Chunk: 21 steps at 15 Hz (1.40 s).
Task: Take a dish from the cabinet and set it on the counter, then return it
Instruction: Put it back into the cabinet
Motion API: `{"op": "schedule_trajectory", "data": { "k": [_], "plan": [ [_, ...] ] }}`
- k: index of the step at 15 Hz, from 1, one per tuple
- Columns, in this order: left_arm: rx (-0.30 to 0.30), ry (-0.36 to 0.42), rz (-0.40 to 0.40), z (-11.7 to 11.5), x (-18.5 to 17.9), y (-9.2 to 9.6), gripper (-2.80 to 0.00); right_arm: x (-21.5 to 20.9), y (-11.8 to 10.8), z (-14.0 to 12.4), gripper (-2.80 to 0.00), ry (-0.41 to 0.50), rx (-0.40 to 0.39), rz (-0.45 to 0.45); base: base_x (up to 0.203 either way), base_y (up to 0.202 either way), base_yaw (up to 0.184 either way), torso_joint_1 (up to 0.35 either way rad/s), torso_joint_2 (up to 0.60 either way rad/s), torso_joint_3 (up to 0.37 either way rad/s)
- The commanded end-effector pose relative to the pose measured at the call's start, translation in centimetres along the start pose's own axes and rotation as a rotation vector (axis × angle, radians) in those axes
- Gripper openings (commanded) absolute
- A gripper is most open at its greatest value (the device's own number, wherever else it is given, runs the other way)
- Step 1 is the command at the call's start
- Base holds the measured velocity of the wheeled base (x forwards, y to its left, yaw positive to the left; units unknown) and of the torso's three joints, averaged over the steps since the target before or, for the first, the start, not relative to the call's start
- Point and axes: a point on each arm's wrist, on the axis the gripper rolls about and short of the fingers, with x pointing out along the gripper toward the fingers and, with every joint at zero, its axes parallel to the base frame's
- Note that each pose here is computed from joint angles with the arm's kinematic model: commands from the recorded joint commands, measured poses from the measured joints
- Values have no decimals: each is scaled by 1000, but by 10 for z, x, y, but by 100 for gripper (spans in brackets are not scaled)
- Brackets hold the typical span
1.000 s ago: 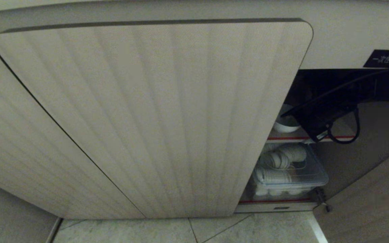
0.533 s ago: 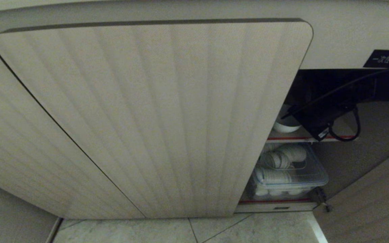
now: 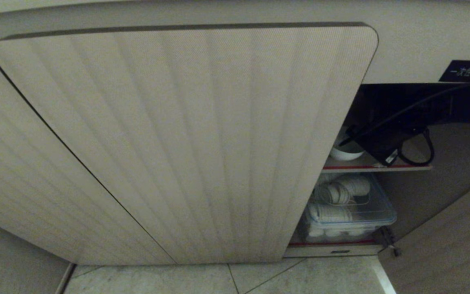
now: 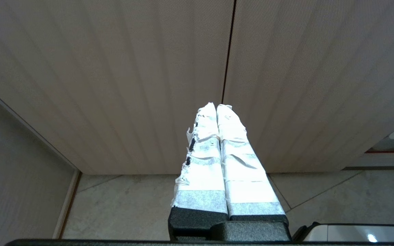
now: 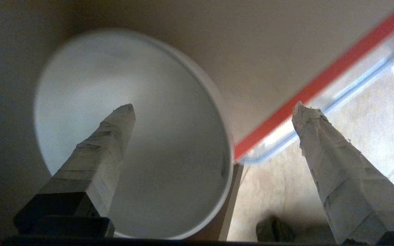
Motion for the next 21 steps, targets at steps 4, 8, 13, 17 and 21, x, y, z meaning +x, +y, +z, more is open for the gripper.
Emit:
{"op": "schedule_trajectory", "data": {
  "k": [4,8,13,17,21],
  "plan": [
    [0,0,0,0,0,0,-280,0,1,1,0,-47,-59,-4,0,0,0,0,0,0],
    [0,0,0,0,0,0,-280,2,2,1,0,-93,-93,-8,0,0,0,0,0,0],
    [0,0,0,0,0,0,-280,0,6,5,0,-185,-124,56,0,0,0,0,0,0],
    [0,0,0,0,0,0,-280,-2,7,4,0,-221,-164,88,0,0,0,0,0,0],
    [0,0,0,0,0,0,-280,0,-1,-3,0,-253,-228,111,0,0,0,0,0,0]
  ]
}}
